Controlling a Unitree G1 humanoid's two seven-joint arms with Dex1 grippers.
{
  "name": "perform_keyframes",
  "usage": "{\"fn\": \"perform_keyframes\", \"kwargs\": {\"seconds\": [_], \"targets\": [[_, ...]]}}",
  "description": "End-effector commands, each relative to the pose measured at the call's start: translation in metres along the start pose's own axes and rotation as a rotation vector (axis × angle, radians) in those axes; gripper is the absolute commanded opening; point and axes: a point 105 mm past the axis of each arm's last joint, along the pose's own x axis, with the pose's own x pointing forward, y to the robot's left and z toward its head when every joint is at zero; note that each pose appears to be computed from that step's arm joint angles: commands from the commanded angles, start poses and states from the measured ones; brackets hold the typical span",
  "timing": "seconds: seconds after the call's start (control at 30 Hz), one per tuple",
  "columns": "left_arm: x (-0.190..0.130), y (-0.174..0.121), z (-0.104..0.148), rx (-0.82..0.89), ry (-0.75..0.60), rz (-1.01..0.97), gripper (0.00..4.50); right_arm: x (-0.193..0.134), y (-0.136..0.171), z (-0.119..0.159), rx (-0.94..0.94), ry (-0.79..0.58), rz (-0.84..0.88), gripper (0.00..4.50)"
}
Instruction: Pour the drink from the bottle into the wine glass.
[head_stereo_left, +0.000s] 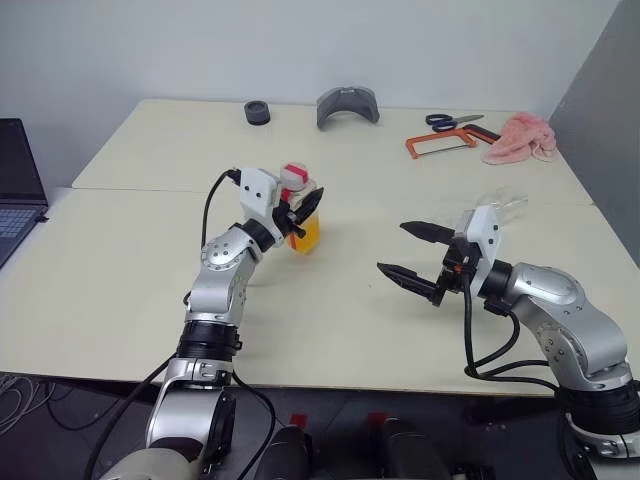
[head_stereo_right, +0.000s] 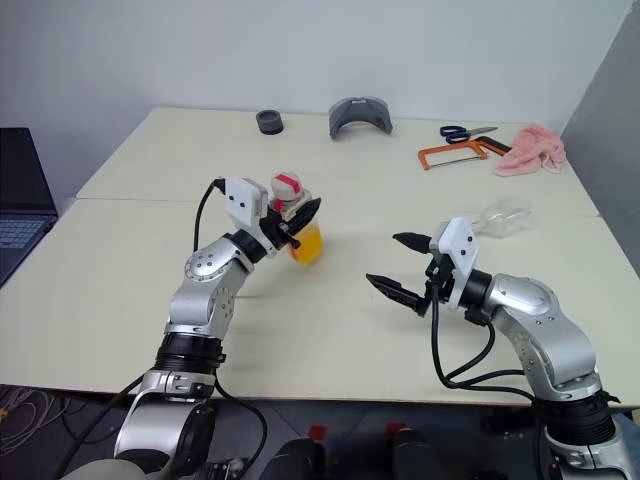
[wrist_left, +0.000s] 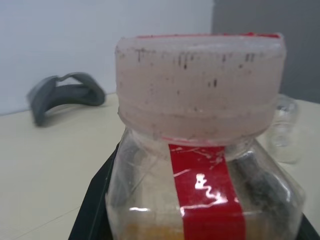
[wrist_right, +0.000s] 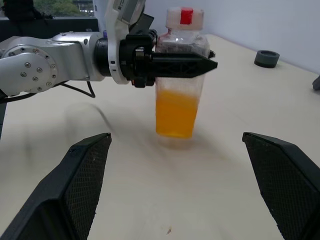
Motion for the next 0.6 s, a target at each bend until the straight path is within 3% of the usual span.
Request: {"fn": "perform_keyframes", "kwargs": {"seconds": [0.03, 0.3, 0.6], "targets": [[0.009, -0.022, 0.024, -0.023, -0.107, -0.170, 1.77, -0.003, 0.000, 0.025, -0.052, -0.065, -0.014, 4.50], [0.020, -0.056, 0.035, -0.123, -0.153, -0.451, 1.77, 0.002, 0.006, 0.057, -0.025, -0.117, -0.010, 4.50], [0.029, -0.088, 0.041, -0.103, -0.137, -0.683, 1.77, 0.025, 0.007, 0.075, 0.019, -0.095, -0.022, 4.50]]}}
